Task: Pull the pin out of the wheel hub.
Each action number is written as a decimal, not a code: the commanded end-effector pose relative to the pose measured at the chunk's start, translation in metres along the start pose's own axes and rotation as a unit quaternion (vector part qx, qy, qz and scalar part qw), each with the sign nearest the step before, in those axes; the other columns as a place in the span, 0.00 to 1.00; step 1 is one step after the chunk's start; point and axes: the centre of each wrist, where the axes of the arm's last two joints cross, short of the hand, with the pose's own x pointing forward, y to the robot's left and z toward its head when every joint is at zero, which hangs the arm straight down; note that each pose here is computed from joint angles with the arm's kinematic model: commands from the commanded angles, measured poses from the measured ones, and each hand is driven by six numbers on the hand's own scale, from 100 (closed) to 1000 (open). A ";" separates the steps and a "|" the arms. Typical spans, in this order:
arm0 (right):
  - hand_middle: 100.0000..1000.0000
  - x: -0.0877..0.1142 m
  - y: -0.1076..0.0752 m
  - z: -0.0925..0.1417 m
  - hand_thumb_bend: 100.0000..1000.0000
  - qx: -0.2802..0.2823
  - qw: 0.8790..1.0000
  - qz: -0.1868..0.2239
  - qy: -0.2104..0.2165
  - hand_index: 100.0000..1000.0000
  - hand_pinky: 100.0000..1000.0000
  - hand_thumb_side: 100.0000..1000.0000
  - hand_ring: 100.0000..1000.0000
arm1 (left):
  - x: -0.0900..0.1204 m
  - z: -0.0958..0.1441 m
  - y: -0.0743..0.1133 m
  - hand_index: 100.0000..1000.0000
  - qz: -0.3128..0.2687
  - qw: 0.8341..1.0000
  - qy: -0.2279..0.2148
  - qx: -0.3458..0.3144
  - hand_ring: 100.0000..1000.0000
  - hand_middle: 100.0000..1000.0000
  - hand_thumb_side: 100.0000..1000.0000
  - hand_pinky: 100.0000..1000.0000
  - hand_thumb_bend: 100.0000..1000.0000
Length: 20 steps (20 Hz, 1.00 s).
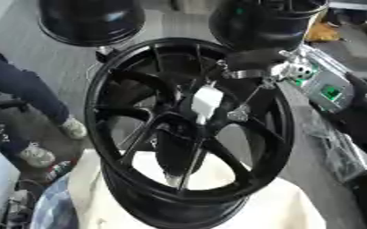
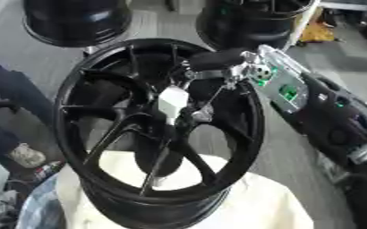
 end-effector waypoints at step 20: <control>0.49 0.001 -0.033 0.015 0.00 0.058 0.994 0.044 -0.083 0.36 0.79 0.00 0.72 | 0.011 -0.004 0.002 0.63 -0.016 1.000 -0.011 -0.008 0.55 0.52 0.88 0.70 0.00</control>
